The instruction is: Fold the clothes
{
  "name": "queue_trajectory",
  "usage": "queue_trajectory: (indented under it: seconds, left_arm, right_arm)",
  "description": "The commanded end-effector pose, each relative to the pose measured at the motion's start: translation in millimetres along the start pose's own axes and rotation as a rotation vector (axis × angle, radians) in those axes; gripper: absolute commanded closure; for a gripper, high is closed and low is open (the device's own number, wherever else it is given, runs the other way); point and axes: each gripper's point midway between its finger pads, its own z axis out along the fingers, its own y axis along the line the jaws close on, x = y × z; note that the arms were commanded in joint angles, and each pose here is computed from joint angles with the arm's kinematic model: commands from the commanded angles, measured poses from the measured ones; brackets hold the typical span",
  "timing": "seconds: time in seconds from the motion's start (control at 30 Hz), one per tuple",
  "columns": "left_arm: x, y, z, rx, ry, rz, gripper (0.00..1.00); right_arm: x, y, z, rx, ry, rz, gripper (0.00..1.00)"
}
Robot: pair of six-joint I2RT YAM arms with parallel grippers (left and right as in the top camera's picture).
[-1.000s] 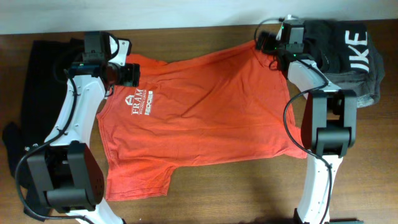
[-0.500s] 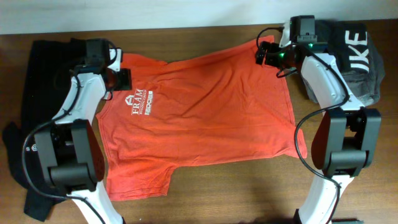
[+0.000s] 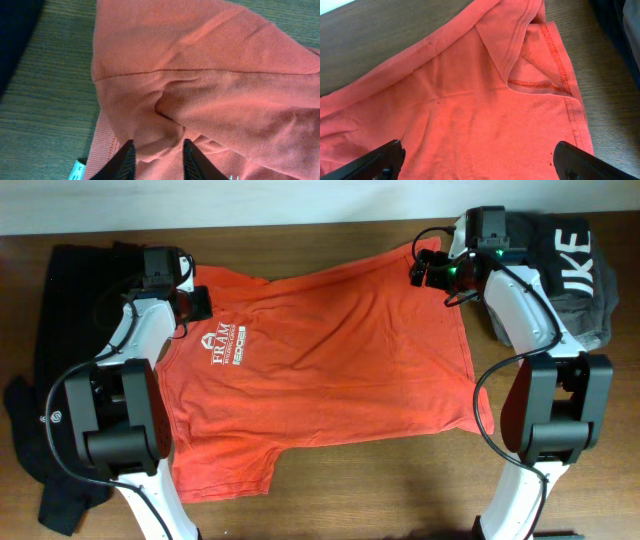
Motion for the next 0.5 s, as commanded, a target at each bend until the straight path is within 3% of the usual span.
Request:
queue_trajectory:
  seconds: [0.0,0.27,0.37,0.47]
  left_arm:
    - [-2,1,4,-0.004,-0.008,-0.010,0.71]
    - [3,3,14,-0.008,0.004,-0.013,0.73]
    - [10,7,21,-0.030,0.024,-0.089,0.60]
    - [11,7,26,-0.030,0.024,-0.108,0.58]
  right_arm:
    - [-3,8,-4,-0.015,-0.010,-0.021,0.01]
    - [-2,7,-3,-0.013,-0.005,-0.020,0.01]
    - [-2,6,-3,-0.011,-0.006,-0.020,0.01]
    - [-2,6,-3,-0.011,-0.006,-0.020,0.01]
